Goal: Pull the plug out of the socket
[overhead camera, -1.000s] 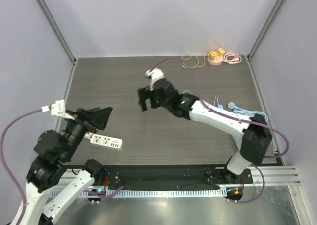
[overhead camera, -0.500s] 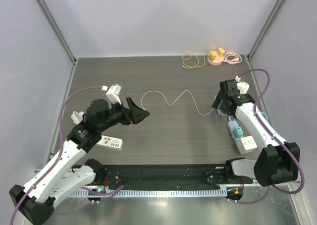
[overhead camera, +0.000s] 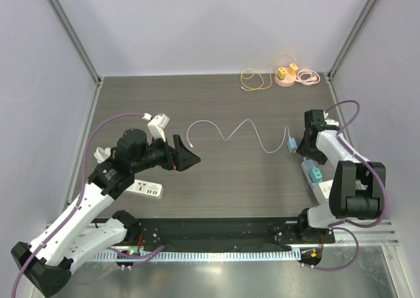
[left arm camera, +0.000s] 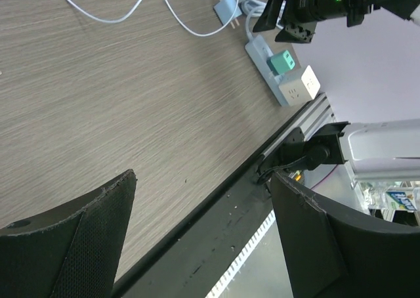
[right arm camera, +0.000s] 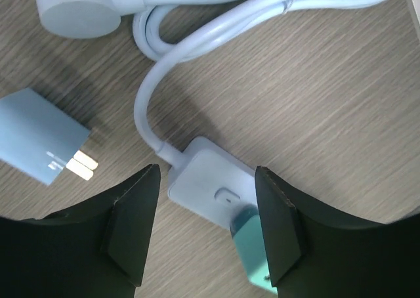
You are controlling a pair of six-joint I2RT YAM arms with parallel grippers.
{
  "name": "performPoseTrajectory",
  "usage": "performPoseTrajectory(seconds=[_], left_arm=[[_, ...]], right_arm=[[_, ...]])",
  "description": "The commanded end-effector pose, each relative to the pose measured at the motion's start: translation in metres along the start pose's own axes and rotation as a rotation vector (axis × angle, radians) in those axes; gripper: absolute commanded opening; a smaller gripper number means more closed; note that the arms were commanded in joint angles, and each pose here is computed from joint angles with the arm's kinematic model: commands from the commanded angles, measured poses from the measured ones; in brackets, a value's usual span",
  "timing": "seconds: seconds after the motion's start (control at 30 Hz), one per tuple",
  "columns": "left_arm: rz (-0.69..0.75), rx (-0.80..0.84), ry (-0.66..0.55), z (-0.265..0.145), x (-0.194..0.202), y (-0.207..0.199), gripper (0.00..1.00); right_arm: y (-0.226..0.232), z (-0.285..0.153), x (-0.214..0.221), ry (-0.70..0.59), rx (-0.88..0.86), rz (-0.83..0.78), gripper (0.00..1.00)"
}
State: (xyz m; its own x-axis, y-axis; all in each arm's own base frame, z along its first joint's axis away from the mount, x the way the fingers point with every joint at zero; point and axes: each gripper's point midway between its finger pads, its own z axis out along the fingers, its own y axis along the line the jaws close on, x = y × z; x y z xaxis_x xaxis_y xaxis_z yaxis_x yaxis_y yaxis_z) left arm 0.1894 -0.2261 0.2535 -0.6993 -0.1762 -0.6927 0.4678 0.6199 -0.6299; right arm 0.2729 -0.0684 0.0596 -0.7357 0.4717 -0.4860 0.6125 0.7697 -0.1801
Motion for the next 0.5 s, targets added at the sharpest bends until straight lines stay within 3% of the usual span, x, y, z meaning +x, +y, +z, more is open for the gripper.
performPoseTrajectory(seconds=[0.0, 0.37, 0.47], left_arm=[[0.050, 0.035, -0.005, -0.008, -0.007, -0.013, 0.84], [0.045, 0.022, -0.002, -0.003, -0.007, -0.009, 0.84], [0.038, 0.024, -0.002, -0.002, -0.006, -0.009, 0.84]], right_arm=[[0.016, 0.010, -0.013, -0.034, -0.067, 0.001, 0.65], [0.020, 0.032, -0.008, 0.007, -0.027, -0.022, 0.65], [0.022, 0.037, -0.005, 0.022, -0.019, -0.019, 0.52]])
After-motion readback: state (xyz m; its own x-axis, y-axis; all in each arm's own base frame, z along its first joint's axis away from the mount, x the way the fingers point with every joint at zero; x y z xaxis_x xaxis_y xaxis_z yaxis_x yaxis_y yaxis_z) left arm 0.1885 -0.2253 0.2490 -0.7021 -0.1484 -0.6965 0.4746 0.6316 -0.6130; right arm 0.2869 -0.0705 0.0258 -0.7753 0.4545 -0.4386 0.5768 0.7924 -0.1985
